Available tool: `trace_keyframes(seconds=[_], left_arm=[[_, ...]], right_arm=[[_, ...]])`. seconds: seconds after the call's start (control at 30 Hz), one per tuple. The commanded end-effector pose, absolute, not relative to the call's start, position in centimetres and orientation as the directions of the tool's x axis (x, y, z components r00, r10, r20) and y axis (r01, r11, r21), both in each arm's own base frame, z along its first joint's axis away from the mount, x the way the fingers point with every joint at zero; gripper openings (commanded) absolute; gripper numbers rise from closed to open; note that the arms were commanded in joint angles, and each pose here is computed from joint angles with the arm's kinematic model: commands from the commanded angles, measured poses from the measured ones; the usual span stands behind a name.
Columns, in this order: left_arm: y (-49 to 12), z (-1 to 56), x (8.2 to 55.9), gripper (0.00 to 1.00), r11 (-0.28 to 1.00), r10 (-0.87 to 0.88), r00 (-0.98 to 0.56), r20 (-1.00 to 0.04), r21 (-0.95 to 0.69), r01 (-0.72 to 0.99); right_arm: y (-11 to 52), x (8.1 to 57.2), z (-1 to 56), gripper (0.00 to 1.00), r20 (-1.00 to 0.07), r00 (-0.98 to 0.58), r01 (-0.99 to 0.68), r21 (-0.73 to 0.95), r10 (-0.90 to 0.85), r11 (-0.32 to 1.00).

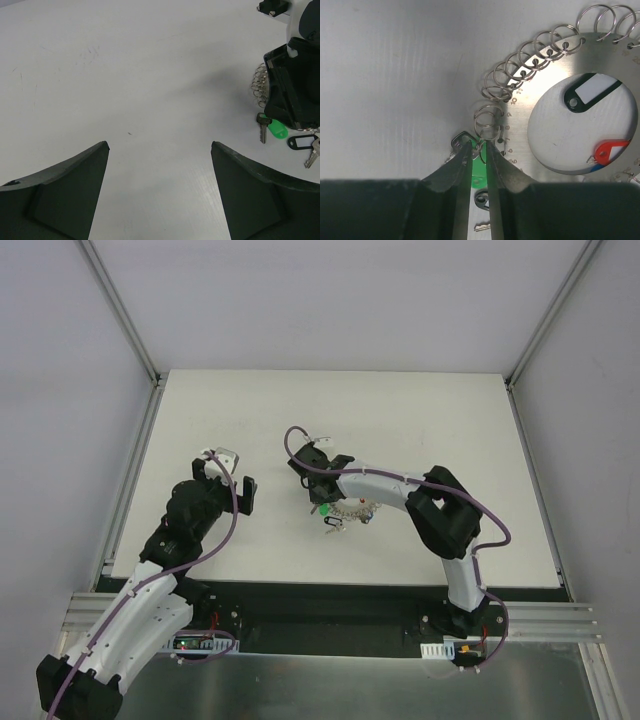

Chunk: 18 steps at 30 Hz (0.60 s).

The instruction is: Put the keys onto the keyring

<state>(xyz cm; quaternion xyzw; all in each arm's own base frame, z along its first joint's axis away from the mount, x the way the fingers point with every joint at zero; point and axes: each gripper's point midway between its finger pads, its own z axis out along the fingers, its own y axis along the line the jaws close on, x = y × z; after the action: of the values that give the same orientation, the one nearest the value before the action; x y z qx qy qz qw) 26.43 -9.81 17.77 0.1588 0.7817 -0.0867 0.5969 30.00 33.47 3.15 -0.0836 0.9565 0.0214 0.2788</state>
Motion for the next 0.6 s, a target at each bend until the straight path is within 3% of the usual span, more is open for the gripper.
trace_keyframes(seconds=[0.0,0.33,0.57], left_arm=[[-9.8,18.5,26.5,0.84,0.938,0.132,-0.206,-0.97,0.056,0.342],[-10.0,18.4,26.5,0.84,0.935,0.134,-0.211,-0.968,0.053,0.35],[-10.4,18.2,26.4,0.84,0.927,0.144,-0.211,-0.967,0.057,0.372]], right_arm=[[33.7,30.6,3.8,0.18,-0.559,-0.82,-0.14,-0.01,-0.122,0.99],[33.7,31.1,4.5,0.01,-0.584,-0.802,-0.145,-0.014,-0.126,0.989],[34.5,30.7,7.1,0.01,-0.629,-0.761,-0.247,0.054,-0.16,0.967]])
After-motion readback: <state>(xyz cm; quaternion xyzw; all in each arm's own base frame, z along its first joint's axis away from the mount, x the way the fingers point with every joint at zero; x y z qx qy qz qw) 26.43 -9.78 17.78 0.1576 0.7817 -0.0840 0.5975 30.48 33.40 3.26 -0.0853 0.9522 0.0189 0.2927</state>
